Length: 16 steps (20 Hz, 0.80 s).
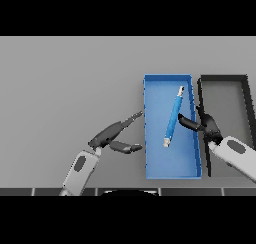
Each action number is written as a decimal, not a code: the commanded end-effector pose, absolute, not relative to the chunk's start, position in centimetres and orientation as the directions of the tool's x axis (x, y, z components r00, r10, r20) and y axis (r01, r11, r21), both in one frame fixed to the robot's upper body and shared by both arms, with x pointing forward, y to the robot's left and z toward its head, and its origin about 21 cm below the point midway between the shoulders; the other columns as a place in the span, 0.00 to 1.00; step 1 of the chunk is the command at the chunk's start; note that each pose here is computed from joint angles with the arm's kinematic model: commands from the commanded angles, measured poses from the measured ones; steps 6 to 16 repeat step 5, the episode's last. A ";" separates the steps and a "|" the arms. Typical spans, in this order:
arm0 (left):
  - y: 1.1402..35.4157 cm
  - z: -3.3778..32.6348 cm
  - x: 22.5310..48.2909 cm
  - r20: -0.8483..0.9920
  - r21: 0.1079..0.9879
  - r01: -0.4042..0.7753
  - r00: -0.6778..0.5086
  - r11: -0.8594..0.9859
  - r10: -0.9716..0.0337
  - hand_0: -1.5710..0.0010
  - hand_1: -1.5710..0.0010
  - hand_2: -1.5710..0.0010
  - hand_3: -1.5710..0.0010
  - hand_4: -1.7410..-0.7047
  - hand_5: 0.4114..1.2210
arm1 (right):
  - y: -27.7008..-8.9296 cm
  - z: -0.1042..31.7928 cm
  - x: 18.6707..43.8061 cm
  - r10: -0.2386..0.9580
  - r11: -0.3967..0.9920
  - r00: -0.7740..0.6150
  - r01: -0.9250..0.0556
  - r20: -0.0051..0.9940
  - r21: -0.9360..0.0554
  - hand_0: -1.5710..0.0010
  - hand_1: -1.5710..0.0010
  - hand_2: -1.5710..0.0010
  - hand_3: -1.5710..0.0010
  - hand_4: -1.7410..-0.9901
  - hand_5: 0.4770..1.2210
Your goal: Pick up the blue pipe and place it into the blue bin.
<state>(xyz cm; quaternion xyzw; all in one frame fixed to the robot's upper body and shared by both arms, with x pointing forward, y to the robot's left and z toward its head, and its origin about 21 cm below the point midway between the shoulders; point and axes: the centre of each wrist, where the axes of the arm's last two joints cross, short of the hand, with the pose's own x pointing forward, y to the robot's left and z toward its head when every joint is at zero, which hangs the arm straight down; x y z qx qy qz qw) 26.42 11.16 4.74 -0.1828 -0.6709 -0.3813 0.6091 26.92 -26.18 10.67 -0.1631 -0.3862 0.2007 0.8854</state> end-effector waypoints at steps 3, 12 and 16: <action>11.0 4.6 26.6 0.955 0.295 0.706 -0.189 0.643 -0.230 1.00 1.00 1.00 1.00 0.83 0.02 | -26.2 10.4 27.2 0.492 0.859 0.625 -0.237 0.606 -0.454 1.00 1.00 1.00 1.00 0.96 0.24; 10.7 4.3 26.6 0.954 0.295 0.707 -0.186 0.642 -0.233 1.00 1.00 1.00 1.00 0.83 0.02 | -26.1 10.3 27.2 0.484 0.865 0.627 -0.237 0.610 -0.442 1.00 1.00 1.00 1.00 0.96 0.22; 10.7 4.3 26.6 0.954 0.295 0.707 -0.186 0.642 -0.233 1.00 1.00 1.00 1.00 0.83 0.02 | -26.1 10.3 27.2 0.484 0.865 0.627 -0.237 0.610 -0.442 1.00 1.00 1.00 1.00 0.96 0.22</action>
